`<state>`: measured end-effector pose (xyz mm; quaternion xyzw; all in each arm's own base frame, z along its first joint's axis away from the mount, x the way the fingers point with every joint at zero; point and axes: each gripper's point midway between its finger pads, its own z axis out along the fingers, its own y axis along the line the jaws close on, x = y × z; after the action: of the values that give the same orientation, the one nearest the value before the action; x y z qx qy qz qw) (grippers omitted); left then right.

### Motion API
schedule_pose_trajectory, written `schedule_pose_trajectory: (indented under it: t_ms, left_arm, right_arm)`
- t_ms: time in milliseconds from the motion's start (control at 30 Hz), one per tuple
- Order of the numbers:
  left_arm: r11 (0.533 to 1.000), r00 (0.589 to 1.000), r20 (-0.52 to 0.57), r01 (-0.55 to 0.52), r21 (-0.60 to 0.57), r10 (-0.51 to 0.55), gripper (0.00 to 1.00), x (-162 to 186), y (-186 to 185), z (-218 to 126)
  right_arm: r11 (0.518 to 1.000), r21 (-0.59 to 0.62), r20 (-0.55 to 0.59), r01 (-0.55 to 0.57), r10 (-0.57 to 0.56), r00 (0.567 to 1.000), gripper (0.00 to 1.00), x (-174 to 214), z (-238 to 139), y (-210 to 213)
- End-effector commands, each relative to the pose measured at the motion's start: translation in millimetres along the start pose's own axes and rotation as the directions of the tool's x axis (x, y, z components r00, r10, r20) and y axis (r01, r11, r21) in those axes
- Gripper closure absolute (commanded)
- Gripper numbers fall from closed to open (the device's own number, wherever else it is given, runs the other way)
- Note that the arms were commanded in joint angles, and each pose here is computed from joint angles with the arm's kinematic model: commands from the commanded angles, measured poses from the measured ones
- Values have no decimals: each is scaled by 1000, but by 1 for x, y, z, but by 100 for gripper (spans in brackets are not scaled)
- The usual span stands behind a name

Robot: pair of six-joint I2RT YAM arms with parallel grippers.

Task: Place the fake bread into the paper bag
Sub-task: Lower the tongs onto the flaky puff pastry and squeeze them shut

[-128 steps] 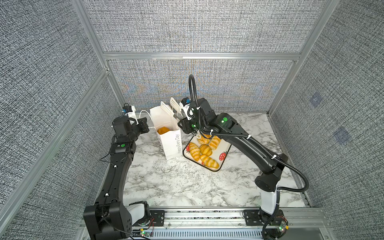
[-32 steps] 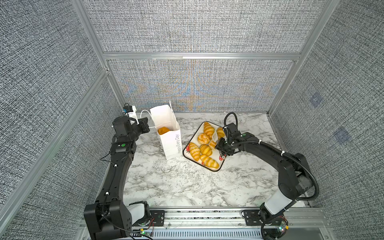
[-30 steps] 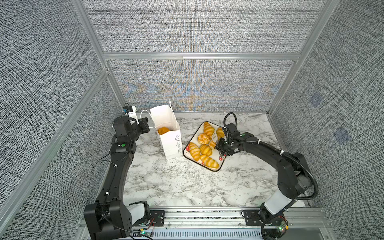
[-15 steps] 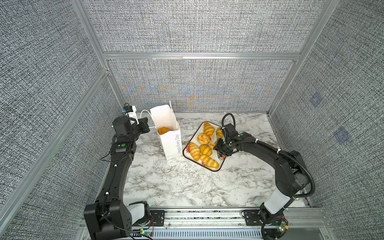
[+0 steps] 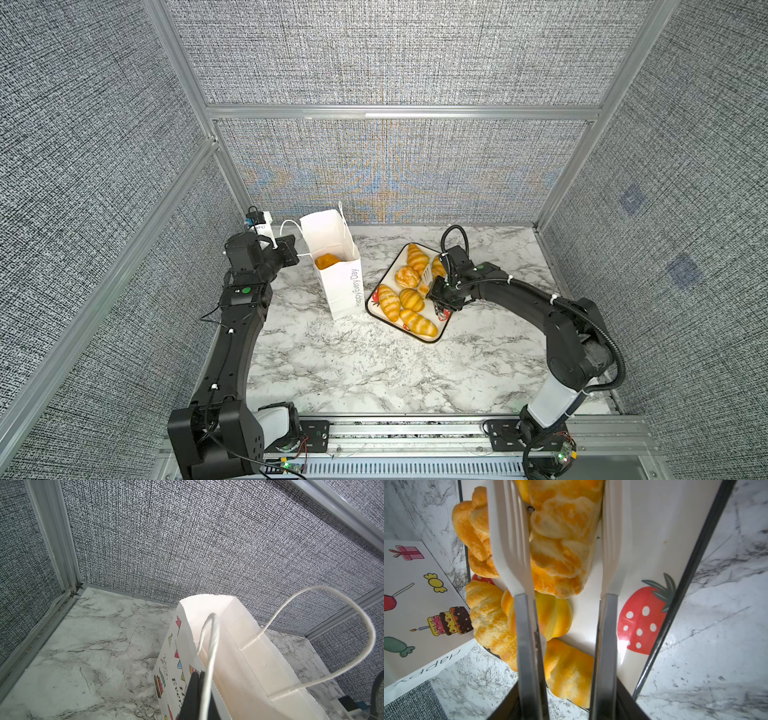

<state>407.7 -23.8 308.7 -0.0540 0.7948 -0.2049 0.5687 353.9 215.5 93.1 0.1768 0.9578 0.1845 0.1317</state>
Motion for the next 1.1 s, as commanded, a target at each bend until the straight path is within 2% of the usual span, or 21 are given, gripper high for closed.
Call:
schedule_pose_trajectory:
  t_ms: [0,300,800,1067]
  left_arm:
    - [1000,1000,14,-6,15,6,100,-3,-2,1]
    - [1000,1000,13,-7,15,6,100,-3,-3,1]
    - [1000,1000,15,-8,16,8,100,-3,-3,0]
    - [1000,1000,16,-7,17,7,100,-3,-3,0]
  right_arm:
    - [1000,-12,9,10,-10,1000,52,-3,-3,5]
    - [1000,-21,31,10,-9,999,65,-3,-13,3]
    - [997,-73,131,23,-13,991,72,-12,-54,3]
    - [976,-194,238,96,-48,970,72,-26,-88,32]
